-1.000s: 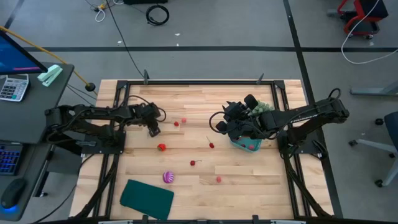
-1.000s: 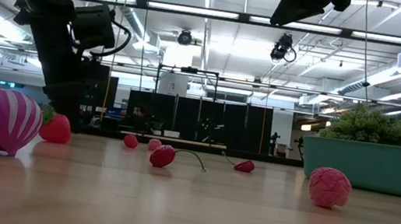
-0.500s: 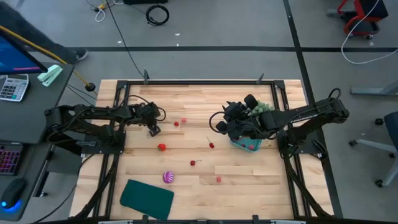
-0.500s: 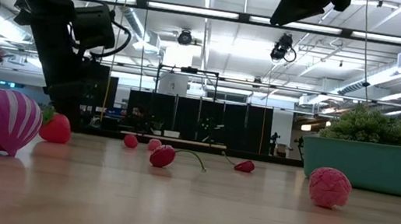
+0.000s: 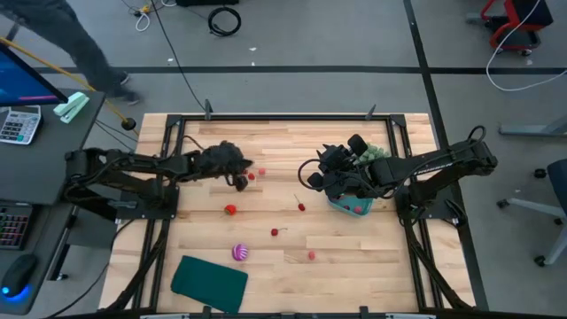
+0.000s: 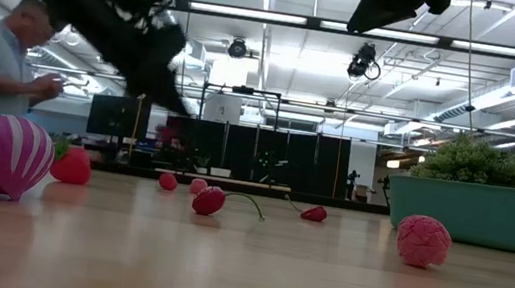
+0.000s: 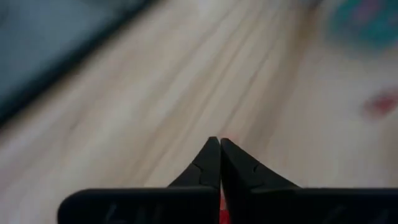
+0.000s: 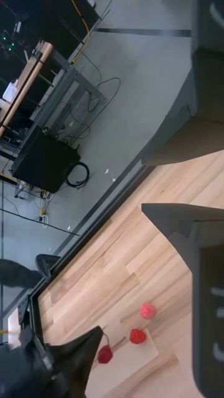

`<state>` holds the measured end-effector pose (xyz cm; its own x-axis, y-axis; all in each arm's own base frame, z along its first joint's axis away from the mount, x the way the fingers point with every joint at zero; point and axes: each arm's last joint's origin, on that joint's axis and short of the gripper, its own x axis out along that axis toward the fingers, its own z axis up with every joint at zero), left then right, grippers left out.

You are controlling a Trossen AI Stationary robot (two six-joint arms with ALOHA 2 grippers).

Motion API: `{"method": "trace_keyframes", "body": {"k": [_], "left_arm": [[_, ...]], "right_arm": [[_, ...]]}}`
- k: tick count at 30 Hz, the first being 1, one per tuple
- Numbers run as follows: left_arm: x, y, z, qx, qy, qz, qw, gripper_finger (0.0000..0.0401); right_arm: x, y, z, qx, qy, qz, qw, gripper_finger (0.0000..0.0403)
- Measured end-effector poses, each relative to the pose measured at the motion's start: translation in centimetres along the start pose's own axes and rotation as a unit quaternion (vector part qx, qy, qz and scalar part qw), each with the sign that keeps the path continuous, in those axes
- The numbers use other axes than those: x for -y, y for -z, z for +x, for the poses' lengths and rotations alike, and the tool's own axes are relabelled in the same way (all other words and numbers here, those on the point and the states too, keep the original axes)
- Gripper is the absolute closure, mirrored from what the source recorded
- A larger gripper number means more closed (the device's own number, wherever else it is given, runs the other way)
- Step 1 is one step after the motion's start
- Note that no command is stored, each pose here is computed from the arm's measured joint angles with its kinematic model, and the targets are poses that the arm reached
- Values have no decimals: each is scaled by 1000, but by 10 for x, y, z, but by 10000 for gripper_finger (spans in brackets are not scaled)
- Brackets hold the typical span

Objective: Pick and placing Produce into tupperware
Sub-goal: Put the cherry into the green bin

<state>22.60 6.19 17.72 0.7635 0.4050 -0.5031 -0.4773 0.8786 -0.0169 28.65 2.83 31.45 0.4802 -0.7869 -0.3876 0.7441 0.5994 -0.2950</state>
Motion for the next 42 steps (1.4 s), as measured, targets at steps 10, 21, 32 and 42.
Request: {"method": "trace_keyframes", "body": {"k": [10,21,32,42], "left_arm": [[48,-55,-4,197,174,1,965,398],[119,-78,90,174,236,71,953,398],[172,-88,165,180,295,93,934,396],[180,-109,193,193,298,95,930,396]], "right_arm": [[0,0,0,1,0,2,1000,286],[5,-2,6,6,31,8,999,286],[56,33,-25,-143,68,7,987,293],[44,58,-77,-173,-19,65,983,296]]}}
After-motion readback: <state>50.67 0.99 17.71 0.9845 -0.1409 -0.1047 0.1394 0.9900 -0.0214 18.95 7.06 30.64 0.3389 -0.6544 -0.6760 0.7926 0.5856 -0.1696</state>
